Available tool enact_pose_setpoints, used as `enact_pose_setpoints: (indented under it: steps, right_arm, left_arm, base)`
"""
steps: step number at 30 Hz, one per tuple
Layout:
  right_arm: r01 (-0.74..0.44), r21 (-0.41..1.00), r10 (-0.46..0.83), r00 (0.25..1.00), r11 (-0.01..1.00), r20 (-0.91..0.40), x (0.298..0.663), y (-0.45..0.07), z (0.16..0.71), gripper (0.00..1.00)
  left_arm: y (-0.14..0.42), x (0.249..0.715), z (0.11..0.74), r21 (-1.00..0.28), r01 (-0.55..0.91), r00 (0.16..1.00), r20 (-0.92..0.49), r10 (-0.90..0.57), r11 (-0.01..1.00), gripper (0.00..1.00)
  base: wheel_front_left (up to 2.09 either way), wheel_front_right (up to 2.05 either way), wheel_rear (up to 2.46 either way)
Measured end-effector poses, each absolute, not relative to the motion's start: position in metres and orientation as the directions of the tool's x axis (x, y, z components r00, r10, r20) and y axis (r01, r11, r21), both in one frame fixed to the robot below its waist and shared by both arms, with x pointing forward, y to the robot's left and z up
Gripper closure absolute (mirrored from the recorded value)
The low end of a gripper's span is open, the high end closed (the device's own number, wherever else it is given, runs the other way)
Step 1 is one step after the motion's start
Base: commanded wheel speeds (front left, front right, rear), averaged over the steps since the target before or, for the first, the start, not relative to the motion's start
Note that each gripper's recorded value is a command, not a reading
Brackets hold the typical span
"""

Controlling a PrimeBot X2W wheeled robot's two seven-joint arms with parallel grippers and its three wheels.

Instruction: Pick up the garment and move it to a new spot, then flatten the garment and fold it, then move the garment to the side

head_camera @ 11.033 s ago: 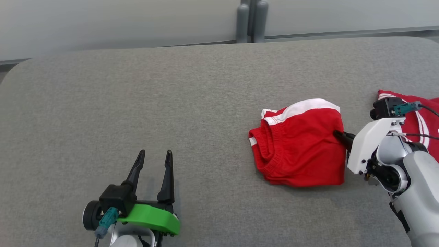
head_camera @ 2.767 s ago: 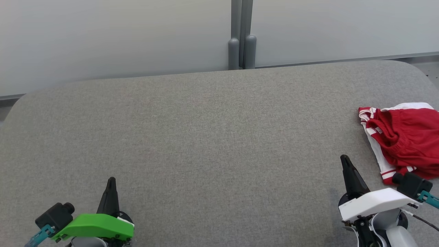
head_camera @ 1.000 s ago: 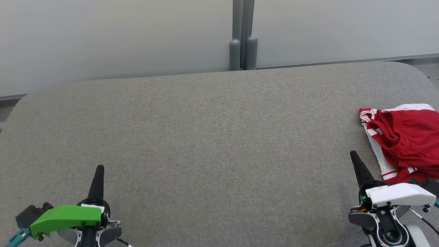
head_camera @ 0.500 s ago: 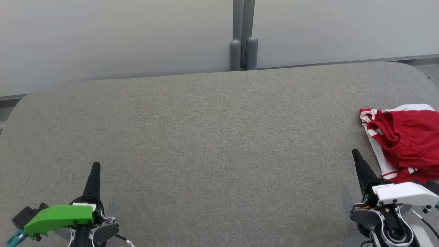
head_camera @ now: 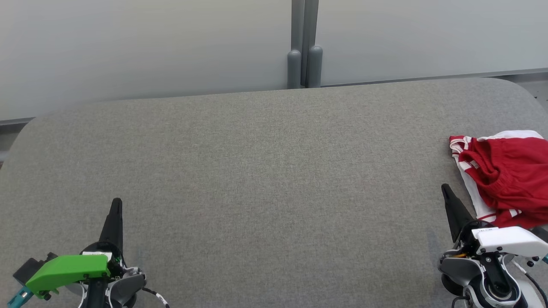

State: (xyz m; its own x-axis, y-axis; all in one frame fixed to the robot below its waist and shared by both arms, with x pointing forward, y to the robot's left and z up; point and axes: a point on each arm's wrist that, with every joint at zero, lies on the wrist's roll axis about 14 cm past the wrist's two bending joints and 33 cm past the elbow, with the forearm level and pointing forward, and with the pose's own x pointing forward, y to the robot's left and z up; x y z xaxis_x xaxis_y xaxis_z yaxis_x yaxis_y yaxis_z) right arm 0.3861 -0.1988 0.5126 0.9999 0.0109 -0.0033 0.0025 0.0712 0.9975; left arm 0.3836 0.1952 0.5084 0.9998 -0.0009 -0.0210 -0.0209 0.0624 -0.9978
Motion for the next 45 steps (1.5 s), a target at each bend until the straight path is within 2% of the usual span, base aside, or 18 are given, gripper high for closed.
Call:
enact_pose_setpoints:
  steps: [11, 45]
  right_arm:
    - [-0.003, 1.0, 0.007, 1.0, -0.003, 0.003, 0.3865, -0.2008, 0.5134, 1.0]
    - [-0.005, 1.0, 0.007, 1.0, -0.005, 0.005, 0.3869, -0.2015, 0.5141, 1.0]
  left_arm:
    - [0.1991, 0.3834, 0.5116, -1.0, -0.001, 1.0, -0.001, 0.009, -0.002, 1.0]
    - [0.1989, 0.3835, 0.5119, -1.0, 0.0, 1.0, 0.0, 0.008, -0.004, 1.0]
  base:
    - [0.0, 0.0, 0.0]
    - [0.0, 0.0, 0.0]
